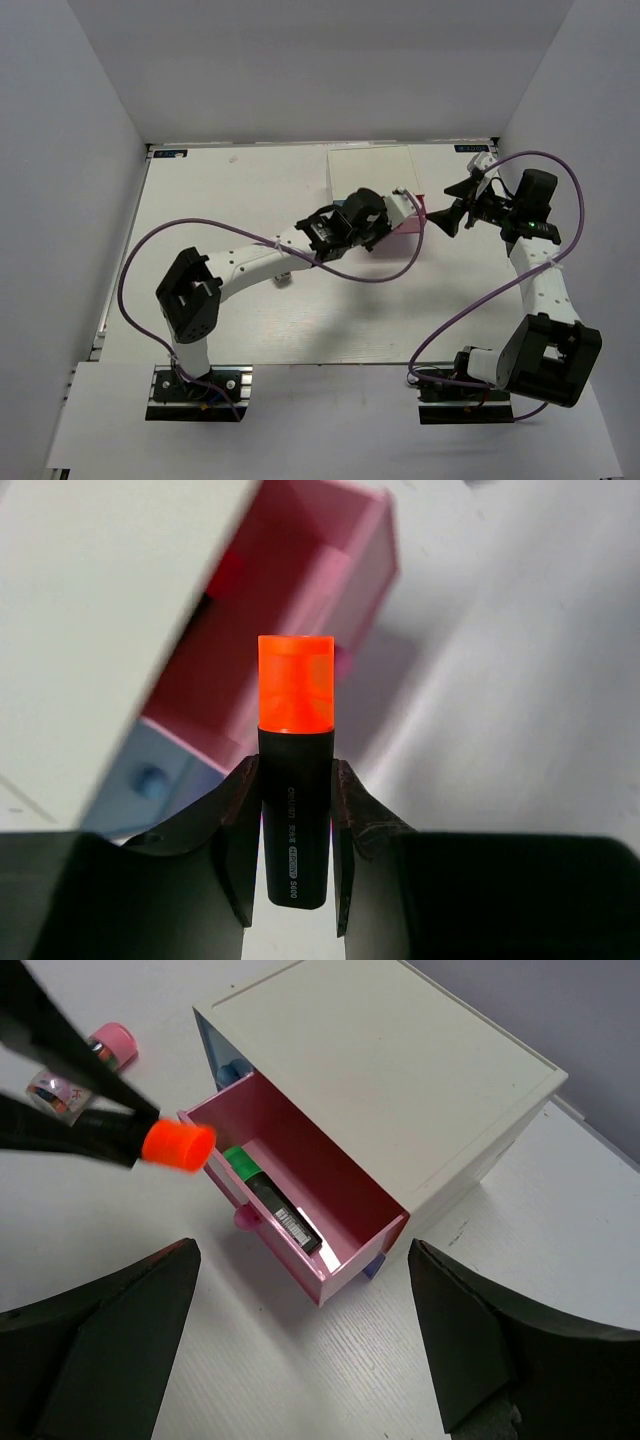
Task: Sort the stationery into containers
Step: Place the stationery into the container
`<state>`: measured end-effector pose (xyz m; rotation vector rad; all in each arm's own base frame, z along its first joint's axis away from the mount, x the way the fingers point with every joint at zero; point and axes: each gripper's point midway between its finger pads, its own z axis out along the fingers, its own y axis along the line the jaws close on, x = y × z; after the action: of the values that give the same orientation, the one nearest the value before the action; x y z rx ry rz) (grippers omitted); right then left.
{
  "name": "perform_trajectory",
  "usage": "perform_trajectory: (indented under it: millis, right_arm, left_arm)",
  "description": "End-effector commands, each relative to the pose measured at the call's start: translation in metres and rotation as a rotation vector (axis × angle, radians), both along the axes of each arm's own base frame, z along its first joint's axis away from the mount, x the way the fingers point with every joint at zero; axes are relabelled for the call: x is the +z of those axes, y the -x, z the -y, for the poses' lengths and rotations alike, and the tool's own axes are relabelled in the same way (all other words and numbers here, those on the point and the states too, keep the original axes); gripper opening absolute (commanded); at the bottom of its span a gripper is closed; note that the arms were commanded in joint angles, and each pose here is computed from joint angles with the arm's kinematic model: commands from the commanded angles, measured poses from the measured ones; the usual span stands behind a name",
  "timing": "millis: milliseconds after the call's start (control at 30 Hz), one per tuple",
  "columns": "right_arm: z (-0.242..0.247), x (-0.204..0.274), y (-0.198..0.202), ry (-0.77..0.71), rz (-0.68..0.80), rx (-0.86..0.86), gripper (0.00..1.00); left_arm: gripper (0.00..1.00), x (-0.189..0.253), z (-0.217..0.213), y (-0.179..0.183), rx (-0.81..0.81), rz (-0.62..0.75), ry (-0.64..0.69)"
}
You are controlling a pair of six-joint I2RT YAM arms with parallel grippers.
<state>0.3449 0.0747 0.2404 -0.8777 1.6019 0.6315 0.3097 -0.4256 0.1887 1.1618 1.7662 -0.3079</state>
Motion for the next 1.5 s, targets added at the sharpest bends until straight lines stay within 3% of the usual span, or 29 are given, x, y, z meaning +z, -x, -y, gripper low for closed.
perform_trajectory:
  millis: [0,333,733,767,833,867,900,967,1033,1167,1233,1267,1300,1333,1367,1400,1433,1467]
  right_arm:
    - [-0.003,0.01,0.006,0.011,0.058,0.031,0.9]
    - [-0.002,-0.001,0.016,0.05,0.052,0.043,0.9]
    - [-0.004,-0.011,0.023,0.05,0.037,0.063,0.9]
    - [-0.004,-0.012,0.023,0.048,0.029,0.061,0.9]
    - [-0.004,-0.016,0.022,0.047,0.022,0.063,0.9]
    - [-0.005,-0.015,0.022,0.047,0.026,0.066,0.9]
    - [-0.004,-0.017,0.021,0.049,0.025,0.064,0.9]
    - [-0.003,-0.018,0.02,0.052,0.026,0.064,0.9]
    - [-0.004,-0.019,0.02,0.062,0.038,0.074,0.9]
    - [-0.008,-0.027,0.027,0.117,0.106,0.157,0.89]
    - [-0.015,-0.032,0.039,0.098,0.07,0.212,0.84]
    - [-0.013,-0.035,0.037,0.144,0.145,0.248,0.72]
    - [-0.018,-0.037,0.048,0.121,0.103,0.276,0.61]
    - [-0.019,-0.035,0.046,0.147,0.158,0.303,0.49]
    - [-0.019,-0.038,0.042,0.165,0.185,0.328,0.2]
    - [-0.023,-0.043,0.05,0.15,0.138,0.348,0.06]
    - [-0.021,-0.041,0.045,0.187,0.17,0.361,0.0]
    - [-0.023,-0.052,0.042,0.195,0.157,0.388,0.0]
  left_arm:
    - [0.11,0.076,-0.001,-0.022,0.033,0.11,0.153]
    - [0.16,0.089,0.02,-0.081,-0.006,0.189,0.258]
    - [0.22,0.057,0.047,-0.079,-0.126,0.165,0.244]
    - [0.24,0.061,0.046,-0.078,-0.126,0.174,0.254]
    - [0.37,0.057,0.046,-0.078,-0.126,0.173,0.253]
    - [0.45,0.055,0.045,-0.08,-0.113,0.178,0.251]
    - [0.59,0.063,0.042,-0.083,-0.094,0.198,0.262]
    - [0.69,0.059,0.041,-0.083,-0.08,0.186,0.26]
    - [0.77,0.067,0.039,-0.084,-0.072,0.202,0.273]
    - [0.77,0.086,0.038,-0.083,-0.072,0.228,0.302]
    - [0.77,0.099,0.037,-0.081,-0.07,0.24,0.329]
    - [0.77,0.102,0.033,-0.082,-0.051,0.243,0.34]
    - [0.77,0.12,0.028,-0.079,-0.03,0.248,0.376]
    - [0.75,0.124,0.02,-0.082,0.016,0.253,0.39]
    - [0.72,0.123,0.013,-0.081,0.05,0.242,0.396]
    - [0.67,0.127,0.003,-0.082,0.113,0.224,0.423]
    - [0.59,0.135,-0.011,-0.075,0.146,0.223,0.442]
    - [0.39,0.136,-0.022,-0.072,0.181,0.215,0.445]
